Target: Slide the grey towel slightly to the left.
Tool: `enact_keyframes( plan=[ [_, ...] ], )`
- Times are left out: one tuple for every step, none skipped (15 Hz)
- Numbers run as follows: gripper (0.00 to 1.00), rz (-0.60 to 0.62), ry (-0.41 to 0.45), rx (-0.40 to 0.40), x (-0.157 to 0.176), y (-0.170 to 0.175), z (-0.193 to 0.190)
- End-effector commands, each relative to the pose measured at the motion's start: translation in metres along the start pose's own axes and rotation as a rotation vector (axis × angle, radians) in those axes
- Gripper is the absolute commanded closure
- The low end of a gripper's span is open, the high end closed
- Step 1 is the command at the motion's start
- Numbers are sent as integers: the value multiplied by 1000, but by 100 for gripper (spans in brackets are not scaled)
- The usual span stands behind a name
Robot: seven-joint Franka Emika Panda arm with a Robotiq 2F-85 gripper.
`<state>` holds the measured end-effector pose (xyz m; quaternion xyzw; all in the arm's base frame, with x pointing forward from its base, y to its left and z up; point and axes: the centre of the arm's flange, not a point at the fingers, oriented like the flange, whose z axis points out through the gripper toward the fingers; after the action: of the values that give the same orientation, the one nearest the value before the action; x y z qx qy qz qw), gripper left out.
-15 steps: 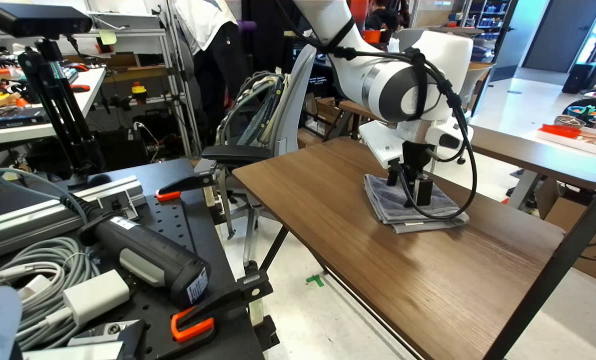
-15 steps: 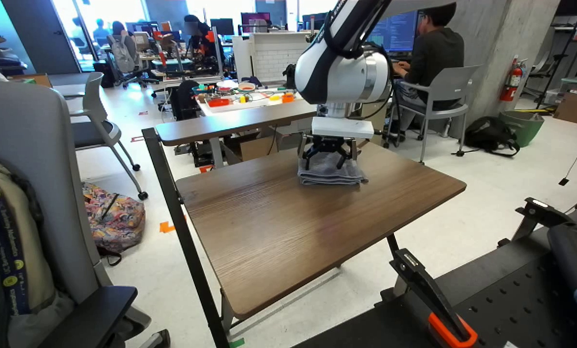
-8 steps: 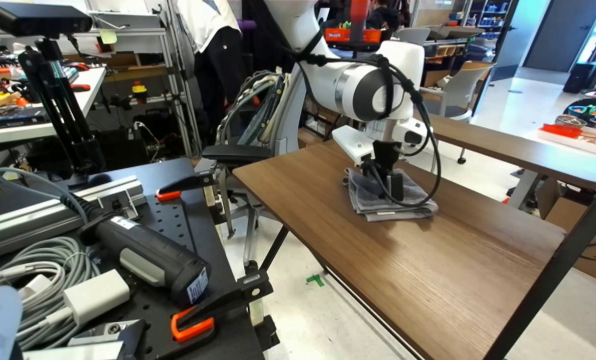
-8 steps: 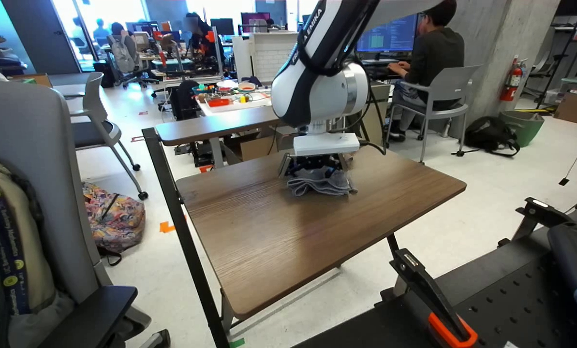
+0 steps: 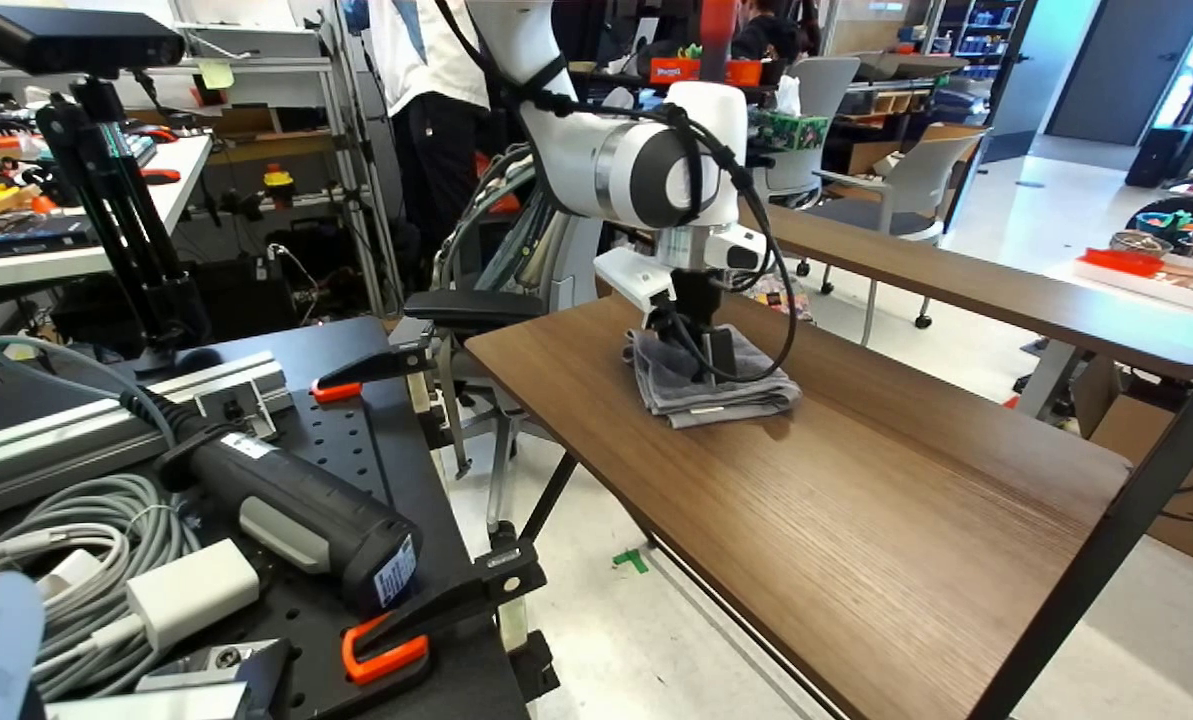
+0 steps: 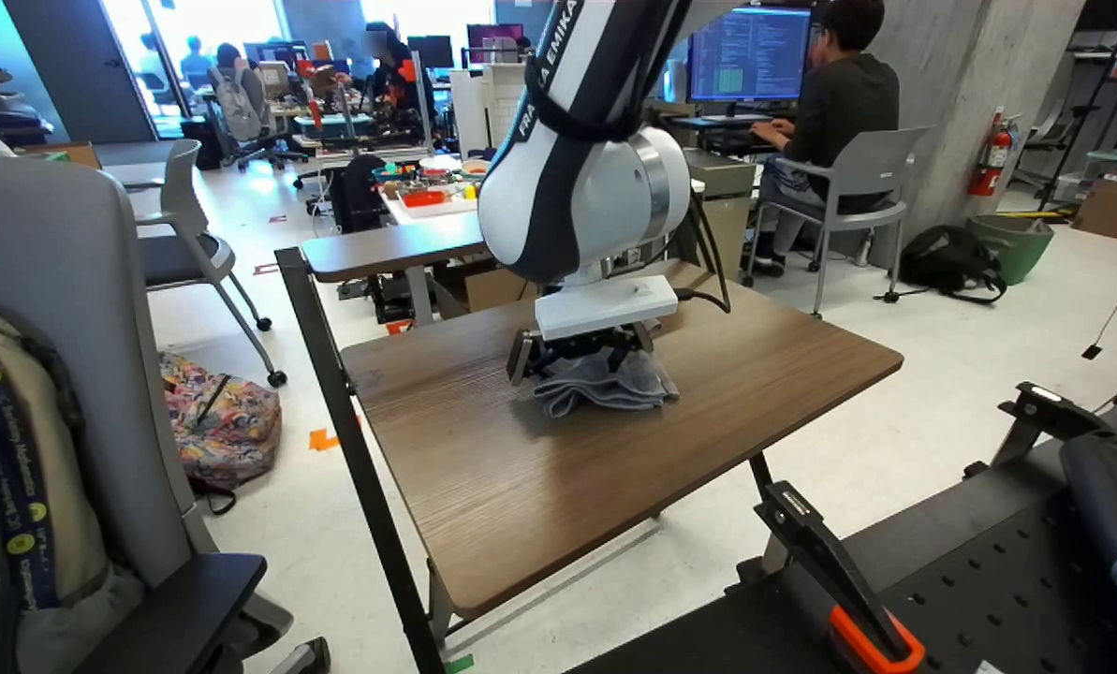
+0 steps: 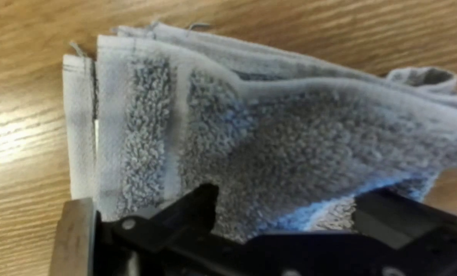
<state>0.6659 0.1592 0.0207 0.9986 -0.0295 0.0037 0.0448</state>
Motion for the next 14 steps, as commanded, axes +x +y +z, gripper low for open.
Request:
enact_keyframes(
  plan=[
    [0,-53,-13,-41,-65,-6,7],
    [0,-69,-8,-42,-74,-7,7],
    [0,-81,-6,-43,-82,-9,5],
    [0,-92,-5,-41,-88,-9,4],
    [0,-97,1,-41,-94,-10,3],
    [0,-107,-3,-42,-100,-9,1],
    [0,-118,-6,-36,-104,-7,-2],
    [0,-122,-14,-34,-108,-5,-5],
    [0,-123,-17,-29,-113,-3,-7],
    [0,-128,-33,-32,-116,0,-8],
    [0,-125,-33,-31,-118,2,-10],
    [0,-119,-37,-32,-117,4,-11],
    [0,-104,-32,-28,-116,6,-15],
    [0,-85,-19,-23,-114,6,-22]
  ],
)
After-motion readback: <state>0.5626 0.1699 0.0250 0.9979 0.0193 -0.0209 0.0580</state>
